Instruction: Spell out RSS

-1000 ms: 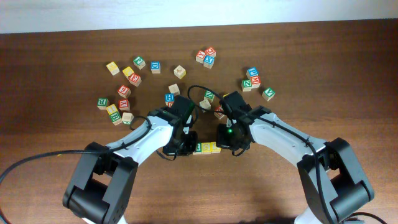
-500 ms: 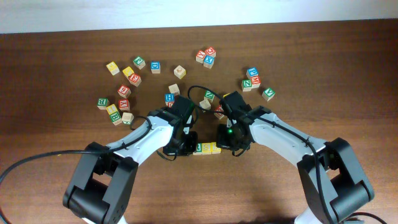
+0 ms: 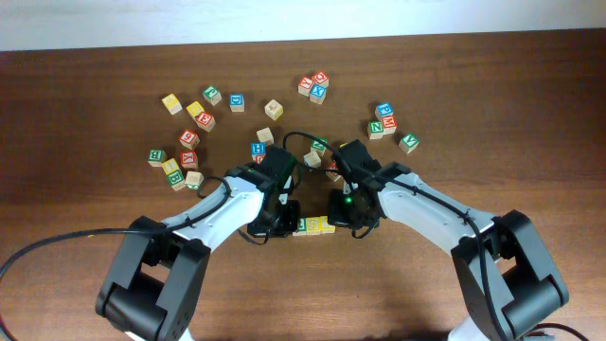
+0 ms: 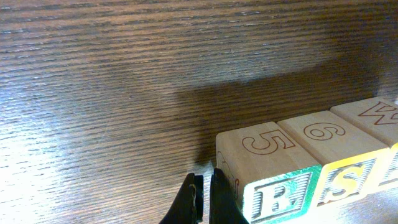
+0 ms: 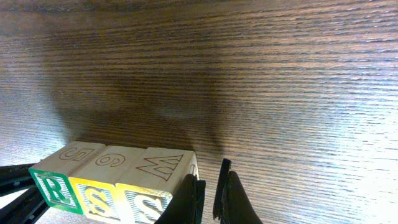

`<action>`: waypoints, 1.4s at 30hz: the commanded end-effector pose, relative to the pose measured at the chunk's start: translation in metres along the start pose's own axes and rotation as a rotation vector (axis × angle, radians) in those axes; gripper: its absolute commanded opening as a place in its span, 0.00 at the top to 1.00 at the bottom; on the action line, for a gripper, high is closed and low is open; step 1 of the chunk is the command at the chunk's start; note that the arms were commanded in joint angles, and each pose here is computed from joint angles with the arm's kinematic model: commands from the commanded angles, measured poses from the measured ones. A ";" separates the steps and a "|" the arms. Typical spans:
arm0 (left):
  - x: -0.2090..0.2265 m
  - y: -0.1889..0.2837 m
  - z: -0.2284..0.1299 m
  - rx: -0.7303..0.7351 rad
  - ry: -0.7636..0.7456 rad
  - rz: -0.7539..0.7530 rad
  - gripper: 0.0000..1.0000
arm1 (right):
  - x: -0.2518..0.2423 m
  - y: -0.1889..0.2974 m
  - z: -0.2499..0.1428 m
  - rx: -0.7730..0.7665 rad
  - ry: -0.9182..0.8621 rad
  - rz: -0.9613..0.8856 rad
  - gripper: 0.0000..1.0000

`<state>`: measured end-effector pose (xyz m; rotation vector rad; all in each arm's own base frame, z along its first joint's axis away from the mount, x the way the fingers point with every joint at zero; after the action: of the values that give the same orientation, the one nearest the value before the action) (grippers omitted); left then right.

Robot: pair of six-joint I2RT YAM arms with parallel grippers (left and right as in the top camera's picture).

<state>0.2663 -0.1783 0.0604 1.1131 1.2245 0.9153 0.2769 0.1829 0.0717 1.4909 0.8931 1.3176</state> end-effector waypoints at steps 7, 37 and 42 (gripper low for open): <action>-0.001 -0.006 -0.005 0.029 0.008 0.000 1.00 | 0.007 -0.004 -0.008 0.028 0.016 0.021 0.96; 0.002 -0.006 -0.005 0.023 0.009 0.026 1.00 | -0.004 -0.003 -0.007 0.013 0.005 -0.053 0.95; 0.002 -0.006 -0.006 0.027 0.010 0.028 1.00 | -0.004 -0.002 -0.007 0.008 0.005 -0.057 0.94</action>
<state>0.2641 -0.1776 0.0600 1.1291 1.2226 0.9186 0.2713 0.1804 0.0701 1.4798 0.9273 1.2872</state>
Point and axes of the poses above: each gripper's point midway between its finger pads, its own y axis back along the fingers, its own x axis along the line the jaws close on, z = x × y, the point moved 6 cm from there along y, back along the fingers, and after that the axes turned 4 degrees about -y, right-handed, at the moved point
